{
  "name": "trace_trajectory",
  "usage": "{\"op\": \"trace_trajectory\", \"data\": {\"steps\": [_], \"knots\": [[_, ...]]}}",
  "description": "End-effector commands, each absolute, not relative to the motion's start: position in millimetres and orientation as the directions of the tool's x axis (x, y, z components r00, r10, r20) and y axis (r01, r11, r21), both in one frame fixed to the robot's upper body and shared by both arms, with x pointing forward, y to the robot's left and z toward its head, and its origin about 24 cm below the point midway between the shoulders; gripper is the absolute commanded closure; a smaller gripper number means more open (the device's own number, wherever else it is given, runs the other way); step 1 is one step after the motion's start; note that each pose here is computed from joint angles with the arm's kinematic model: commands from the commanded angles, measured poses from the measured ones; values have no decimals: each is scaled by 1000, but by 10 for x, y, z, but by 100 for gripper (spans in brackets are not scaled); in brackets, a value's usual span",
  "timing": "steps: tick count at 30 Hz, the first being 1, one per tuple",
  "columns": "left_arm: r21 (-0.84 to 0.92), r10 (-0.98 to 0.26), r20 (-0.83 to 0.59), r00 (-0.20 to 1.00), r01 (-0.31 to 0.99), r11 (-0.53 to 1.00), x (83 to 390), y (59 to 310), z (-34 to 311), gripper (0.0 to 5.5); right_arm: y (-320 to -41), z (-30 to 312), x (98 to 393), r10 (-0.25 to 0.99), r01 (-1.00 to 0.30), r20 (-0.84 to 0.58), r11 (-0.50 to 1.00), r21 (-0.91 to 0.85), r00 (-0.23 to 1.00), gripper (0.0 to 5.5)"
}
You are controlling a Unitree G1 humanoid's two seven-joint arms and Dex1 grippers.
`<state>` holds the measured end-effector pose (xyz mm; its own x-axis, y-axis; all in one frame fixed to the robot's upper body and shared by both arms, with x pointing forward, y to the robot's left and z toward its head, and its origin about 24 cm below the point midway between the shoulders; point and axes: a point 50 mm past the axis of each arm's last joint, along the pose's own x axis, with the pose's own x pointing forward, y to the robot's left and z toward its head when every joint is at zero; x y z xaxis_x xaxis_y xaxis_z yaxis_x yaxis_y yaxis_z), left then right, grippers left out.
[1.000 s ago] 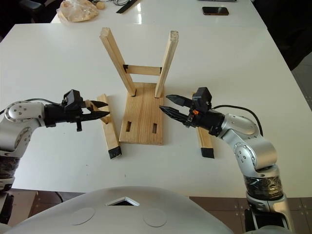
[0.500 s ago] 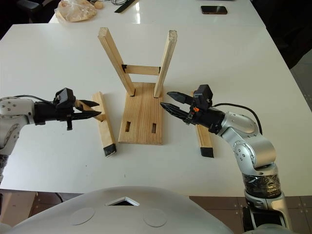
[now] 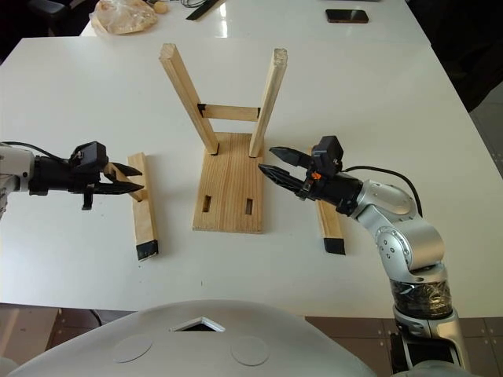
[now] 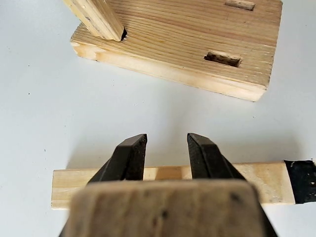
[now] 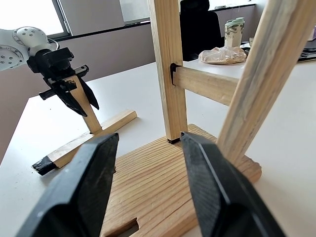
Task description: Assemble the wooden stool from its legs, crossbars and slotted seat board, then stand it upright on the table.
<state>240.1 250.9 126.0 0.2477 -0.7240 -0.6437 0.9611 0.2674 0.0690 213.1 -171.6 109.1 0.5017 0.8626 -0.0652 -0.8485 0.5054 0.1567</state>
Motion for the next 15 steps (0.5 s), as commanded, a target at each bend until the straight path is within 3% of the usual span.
{"op": "trace_trajectory", "data": {"steps": [1, 9, 15], "knots": [[-15, -728, -661, 181, 967, 254, 2324, 2451, 1045, 419, -1720, 1109, 2129, 861, -848, -71, 509, 148, 504, 321], [-91, -777, -604, 175, 954, 285, 2308, 2241, 770, 419, -1702, 1106, 2171, 864, -851, -70, 503, 150, 498, 321], [-74, -759, -591, 275, 918, 390, 2262, 2399, 648, 419, -1722, 1101, 2173, 862, -850, -72, 506, 148, 501, 321]]}}
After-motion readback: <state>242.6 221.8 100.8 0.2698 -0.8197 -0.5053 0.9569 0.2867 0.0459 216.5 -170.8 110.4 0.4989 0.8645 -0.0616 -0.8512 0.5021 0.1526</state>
